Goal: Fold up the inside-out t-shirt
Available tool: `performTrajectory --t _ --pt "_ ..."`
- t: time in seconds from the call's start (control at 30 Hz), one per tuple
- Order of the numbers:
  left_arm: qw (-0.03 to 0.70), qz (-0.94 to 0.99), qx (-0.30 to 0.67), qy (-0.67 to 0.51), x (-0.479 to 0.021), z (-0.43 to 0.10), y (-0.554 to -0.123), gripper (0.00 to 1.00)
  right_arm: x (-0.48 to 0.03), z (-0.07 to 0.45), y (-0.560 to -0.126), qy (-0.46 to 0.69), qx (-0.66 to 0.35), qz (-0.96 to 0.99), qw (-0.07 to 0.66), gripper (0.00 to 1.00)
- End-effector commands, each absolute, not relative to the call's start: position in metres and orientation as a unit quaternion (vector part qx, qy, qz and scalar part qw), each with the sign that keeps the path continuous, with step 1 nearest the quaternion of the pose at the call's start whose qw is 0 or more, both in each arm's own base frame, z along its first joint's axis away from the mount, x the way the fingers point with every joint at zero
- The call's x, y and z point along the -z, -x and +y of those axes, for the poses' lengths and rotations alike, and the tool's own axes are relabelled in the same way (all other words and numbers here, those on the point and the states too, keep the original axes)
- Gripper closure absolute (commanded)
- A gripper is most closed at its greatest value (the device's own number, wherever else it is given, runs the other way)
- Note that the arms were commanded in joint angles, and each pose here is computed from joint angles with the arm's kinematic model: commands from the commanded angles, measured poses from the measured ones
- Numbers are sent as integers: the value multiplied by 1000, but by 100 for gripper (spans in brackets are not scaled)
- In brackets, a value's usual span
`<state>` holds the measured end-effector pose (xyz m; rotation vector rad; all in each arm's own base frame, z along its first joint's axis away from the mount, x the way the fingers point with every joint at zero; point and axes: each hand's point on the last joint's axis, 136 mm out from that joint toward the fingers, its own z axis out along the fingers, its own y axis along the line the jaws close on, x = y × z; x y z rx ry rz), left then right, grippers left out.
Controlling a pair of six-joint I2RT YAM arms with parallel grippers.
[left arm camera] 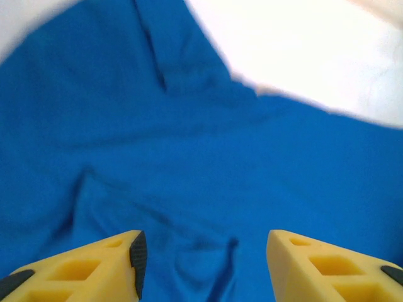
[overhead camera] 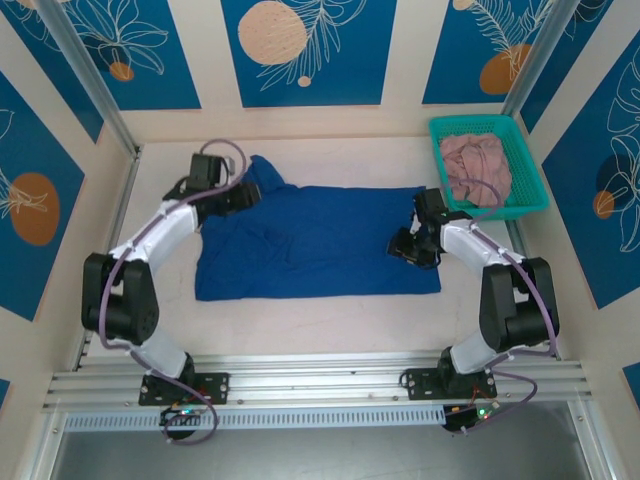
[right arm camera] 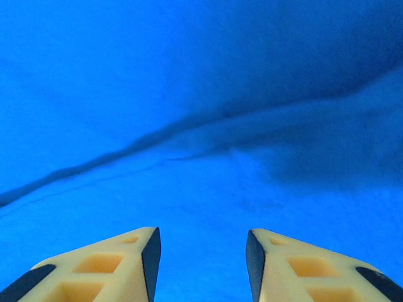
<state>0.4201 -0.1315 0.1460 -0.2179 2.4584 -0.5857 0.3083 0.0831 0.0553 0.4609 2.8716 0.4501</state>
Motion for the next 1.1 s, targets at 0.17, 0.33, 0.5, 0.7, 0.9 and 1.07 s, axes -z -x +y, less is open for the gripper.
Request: performTrajectory --t 0.17,0.33,0.5,0.7,0.9,1.07 --pt "178 952 211 133 -48 -117 -328 49 -19 82 -270 -245 -225 943 -25 59" --pt "141 959 194 150 -23 -104 -276 49 -15 79 -242 -276 -230 932 -54 60" --pt "124 958 184 182 -14 -92 -226 49 -17 77 -213 -297 -220 926 -71 61" --pt "213 945 194 158 -69 -90 -247 47 -51 76 -223 -251 -199 947 36 60" --pt "303 925 185 132 -115 -91 -354 45 -112 99 -300 -134 -209 941 229 54" --pt "329 919 174 128 -123 -79 -451 44 -127 66 -364 -166 -168 926 296 48"
